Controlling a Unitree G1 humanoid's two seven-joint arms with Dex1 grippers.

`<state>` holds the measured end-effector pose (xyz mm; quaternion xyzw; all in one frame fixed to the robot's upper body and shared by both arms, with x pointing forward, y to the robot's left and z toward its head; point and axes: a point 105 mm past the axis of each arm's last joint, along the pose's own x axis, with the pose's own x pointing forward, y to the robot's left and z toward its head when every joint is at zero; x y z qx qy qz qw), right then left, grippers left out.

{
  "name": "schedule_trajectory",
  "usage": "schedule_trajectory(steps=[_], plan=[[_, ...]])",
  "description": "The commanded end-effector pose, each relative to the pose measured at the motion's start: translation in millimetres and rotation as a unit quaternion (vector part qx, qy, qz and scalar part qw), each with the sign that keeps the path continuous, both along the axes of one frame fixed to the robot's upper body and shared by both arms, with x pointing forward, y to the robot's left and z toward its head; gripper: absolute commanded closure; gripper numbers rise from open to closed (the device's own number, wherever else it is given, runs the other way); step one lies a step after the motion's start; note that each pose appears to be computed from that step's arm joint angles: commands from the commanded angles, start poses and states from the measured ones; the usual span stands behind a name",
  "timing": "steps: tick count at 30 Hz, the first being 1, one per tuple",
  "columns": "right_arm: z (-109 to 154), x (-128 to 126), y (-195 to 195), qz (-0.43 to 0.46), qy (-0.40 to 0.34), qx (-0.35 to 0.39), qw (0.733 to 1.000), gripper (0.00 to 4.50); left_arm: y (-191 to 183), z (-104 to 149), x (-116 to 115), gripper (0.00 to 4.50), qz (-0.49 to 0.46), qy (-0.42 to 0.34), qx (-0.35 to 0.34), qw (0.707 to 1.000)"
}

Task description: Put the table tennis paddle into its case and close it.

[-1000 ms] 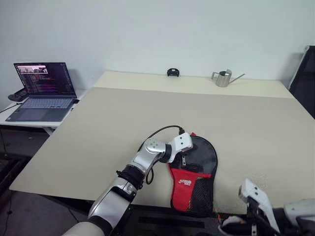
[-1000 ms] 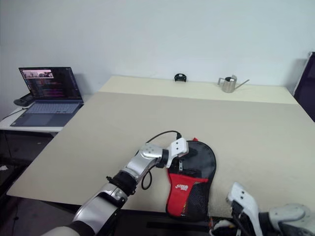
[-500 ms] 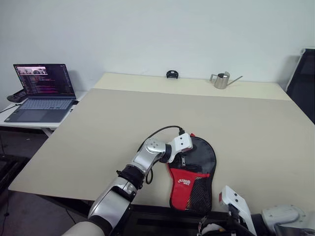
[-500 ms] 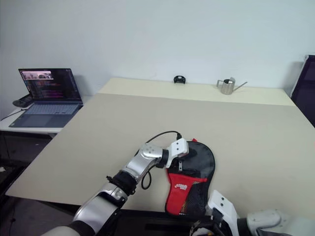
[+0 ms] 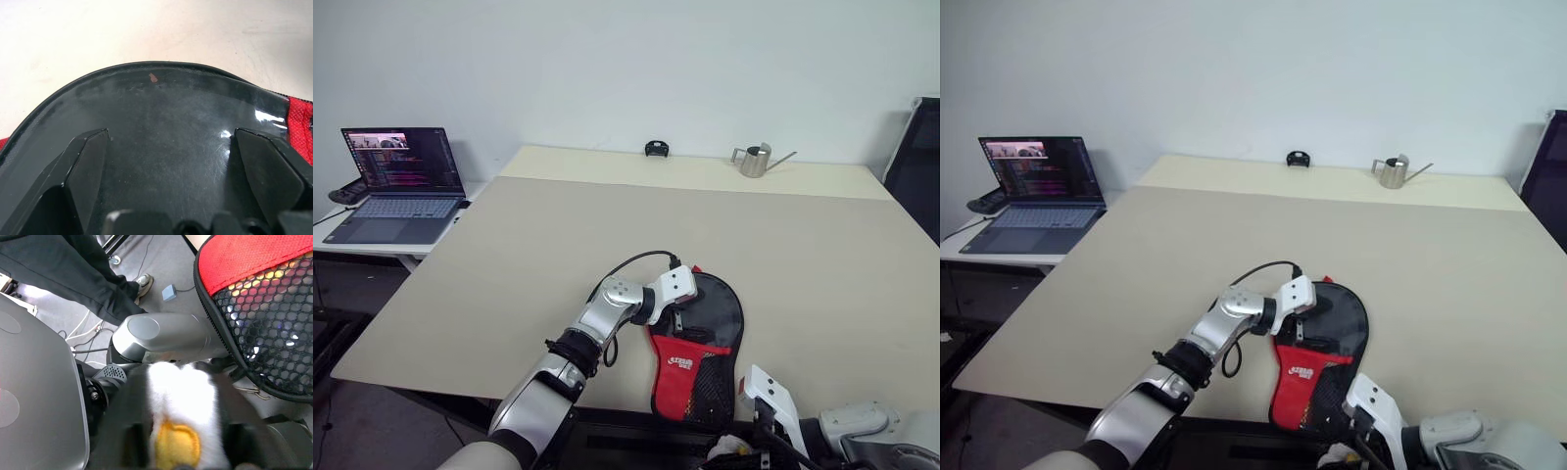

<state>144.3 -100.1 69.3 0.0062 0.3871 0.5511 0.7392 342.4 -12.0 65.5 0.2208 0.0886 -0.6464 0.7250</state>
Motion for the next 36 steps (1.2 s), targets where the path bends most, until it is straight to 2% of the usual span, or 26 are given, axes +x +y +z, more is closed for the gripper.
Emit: schedule_trajectory(steps=[1,7,11,16,21,23,25,29,36], plan=[[5.3,2.4,0.8,-0.004,-0.023,0.011,1.0,1.35,17.1,-51.8,-15.3,0.0,0.007,0.057,0.088,0.994],[19.3,9.2,-3.6,-0.029,-0.045,0.039,0.998,1.35,16.6,-52.8,-16.7,0.0,0.005,0.058,0.087,0.995],[40.5,17.5,-5.7,-0.042,-0.072,0.068,0.994,1.35,15.5,-52.9,-17.0,0.0,0.005,0.058,0.085,0.995],[60.0,43.0,-15.4,-0.083,-0.118,0.077,0.987,1.35,11.8,-46.9,-15.4,0.0,0.006,0.054,0.071,0.996],[82.1,95.7,-43.1,-0.163,-0.211,0.067,0.962,1.35,14.4,-16.8,-10.3,0.0,0.01,0.041,0.023,0.999],[90.2,113.5,-54.5,-0.182,-0.245,0.063,0.95,1.35,21.2,3.5,-8.3,0.0,0.02,0.043,-0.012,0.999],[92.6,123.2,-62.4,-0.187,-0.26,0.057,0.946,1.35,25.1,18.6,-10.3,0.0,0.024,0.054,-0.04,0.997],[106.7,152.0,-79.2,-0.204,-0.326,0.062,0.921,1.35,56.3,44.1,-17.9,0.0,0.048,0.044,-0.073,0.995],[109.3,181.1,-101.3,-0.215,-0.339,0.059,0.914,1.35,107.8,71.7,-12.3,0.0,0.168,0.007,-0.119,0.979]])
